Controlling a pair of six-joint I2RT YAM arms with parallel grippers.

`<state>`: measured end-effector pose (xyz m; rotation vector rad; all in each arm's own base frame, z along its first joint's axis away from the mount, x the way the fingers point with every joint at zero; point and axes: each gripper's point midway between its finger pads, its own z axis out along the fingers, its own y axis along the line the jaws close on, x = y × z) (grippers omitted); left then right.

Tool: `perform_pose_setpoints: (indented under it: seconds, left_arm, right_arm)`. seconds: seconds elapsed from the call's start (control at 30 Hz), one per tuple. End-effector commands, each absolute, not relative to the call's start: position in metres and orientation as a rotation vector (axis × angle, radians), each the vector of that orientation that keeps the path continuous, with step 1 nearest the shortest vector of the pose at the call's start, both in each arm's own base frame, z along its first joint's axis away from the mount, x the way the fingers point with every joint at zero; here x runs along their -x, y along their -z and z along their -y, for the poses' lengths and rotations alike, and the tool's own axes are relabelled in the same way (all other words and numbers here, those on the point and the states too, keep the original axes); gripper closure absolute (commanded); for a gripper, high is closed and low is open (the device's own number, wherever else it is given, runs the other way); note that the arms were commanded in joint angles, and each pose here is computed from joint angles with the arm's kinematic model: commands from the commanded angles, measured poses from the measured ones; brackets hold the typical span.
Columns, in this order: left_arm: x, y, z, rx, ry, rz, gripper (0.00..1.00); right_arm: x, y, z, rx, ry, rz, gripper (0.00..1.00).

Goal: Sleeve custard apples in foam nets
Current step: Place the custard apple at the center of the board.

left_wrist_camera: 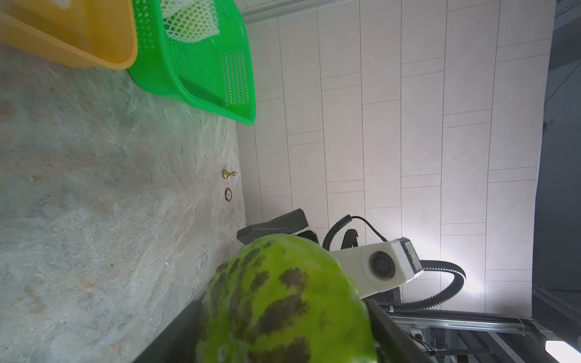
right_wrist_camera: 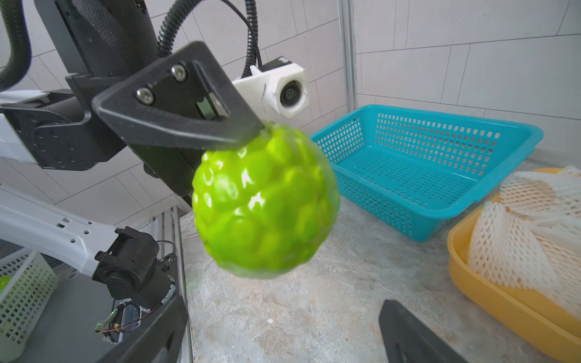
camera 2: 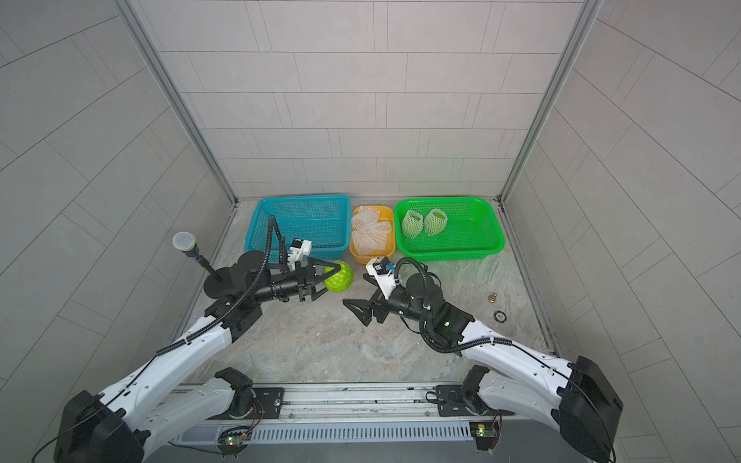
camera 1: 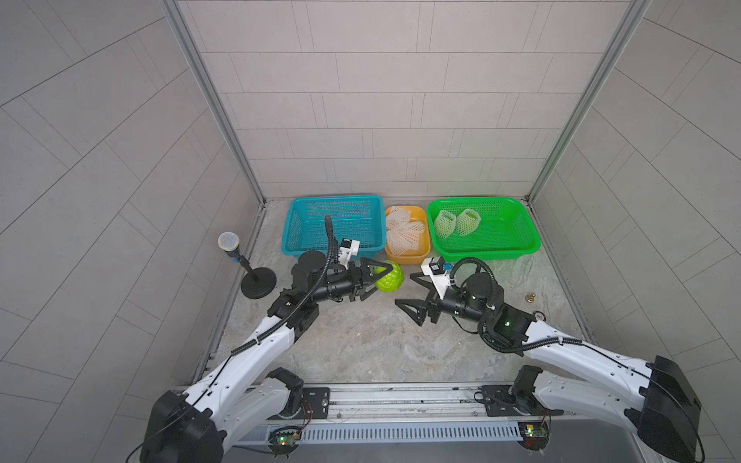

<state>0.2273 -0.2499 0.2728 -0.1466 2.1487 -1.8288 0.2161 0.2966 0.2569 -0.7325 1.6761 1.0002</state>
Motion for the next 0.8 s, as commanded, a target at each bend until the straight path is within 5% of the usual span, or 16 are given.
perform_pose_setpoints:
  seconds: [0.0, 0.43, 0.77]
  left_arm:
    - [-0.217, -0.281, 0.254, 0.067, 1.858, -2.116, 0.33]
    - [-0.209, -0.291, 0.272, -0.001, 1.908, -2.084, 0.33]
    - [-0.206, -0.296, 0.276, -0.022, 1.928, -2.060, 0.32]
  right_arm:
    - [-0.212, -0.299, -0.304, 0.751, -1.035, -1.538, 0.00]
    - [-0.207, -0.296, -0.317, 0.804, -1.072, -1.546, 0.00]
    - [-0.206, -0.289, -0.322, 0.841, -1.084, -1.578, 0.19]
